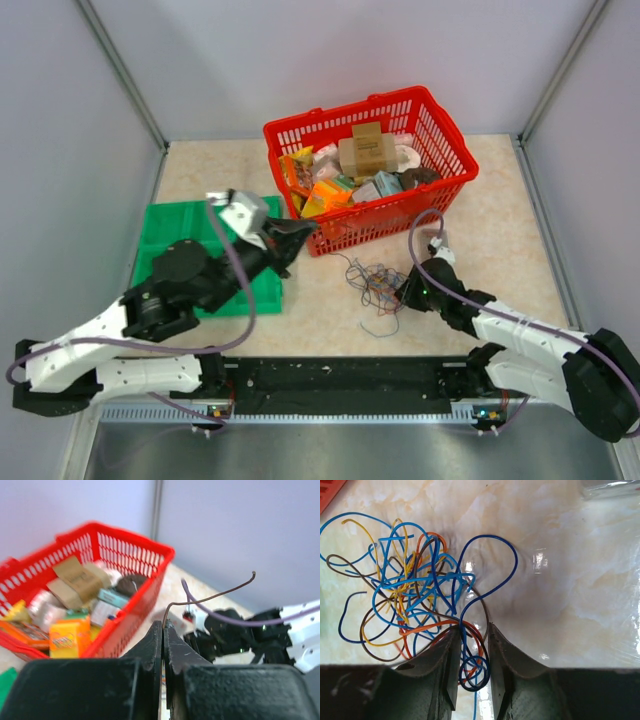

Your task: Untangle the cables

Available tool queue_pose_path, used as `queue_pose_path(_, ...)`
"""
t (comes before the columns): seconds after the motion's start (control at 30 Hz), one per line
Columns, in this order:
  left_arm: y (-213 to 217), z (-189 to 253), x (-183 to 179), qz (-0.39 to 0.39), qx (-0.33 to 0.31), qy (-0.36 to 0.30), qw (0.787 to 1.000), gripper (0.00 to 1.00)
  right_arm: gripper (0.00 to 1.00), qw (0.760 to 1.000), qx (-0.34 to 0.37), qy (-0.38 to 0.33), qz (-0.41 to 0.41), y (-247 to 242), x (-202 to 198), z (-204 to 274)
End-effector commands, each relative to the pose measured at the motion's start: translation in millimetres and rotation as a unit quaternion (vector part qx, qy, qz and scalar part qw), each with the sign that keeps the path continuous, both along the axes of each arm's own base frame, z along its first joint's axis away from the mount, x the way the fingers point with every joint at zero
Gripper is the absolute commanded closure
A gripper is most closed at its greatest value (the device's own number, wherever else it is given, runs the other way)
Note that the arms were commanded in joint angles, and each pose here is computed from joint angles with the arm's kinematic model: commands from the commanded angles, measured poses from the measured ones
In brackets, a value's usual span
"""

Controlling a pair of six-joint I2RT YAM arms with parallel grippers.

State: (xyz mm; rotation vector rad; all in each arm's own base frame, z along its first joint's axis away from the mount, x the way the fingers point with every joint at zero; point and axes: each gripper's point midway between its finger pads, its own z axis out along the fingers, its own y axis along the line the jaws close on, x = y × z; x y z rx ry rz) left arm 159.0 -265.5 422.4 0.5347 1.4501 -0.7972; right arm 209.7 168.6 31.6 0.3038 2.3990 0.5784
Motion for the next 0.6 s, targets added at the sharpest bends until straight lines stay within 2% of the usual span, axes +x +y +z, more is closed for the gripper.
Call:
queue_pose_path(0.0,54,58,2,0.057,-0.038,-0.056,0.996,1.0,0.7,0.999,-0.016,-0.021,-0.038,-10,10,2)
queue_pose_path(0.1,77,84,-3,0.068,-0.059,-0.077,0.993,1.0,0.68,0.998,-0.027,-0.025,-0.048,-16,11,1)
queue_pose_path(0.3,103,119,-9,0.078,-0.084,-0.104,0.988,1.0,0.74,0.996,-0.046,-0.031,-0.076,-35,13,-1)
queue_pose_path(0.43,86,104,-8,0.062,-0.067,-0.075,0.993,1.0,0.78,0.993,-0.063,-0.045,-0.091,-51,16,5)
queue_pose_path(0.57,65,67,-2,0.06,-0.039,-0.029,0.997,1.0,0.78,0.991,-0.063,-0.043,-0.113,-67,19,7)
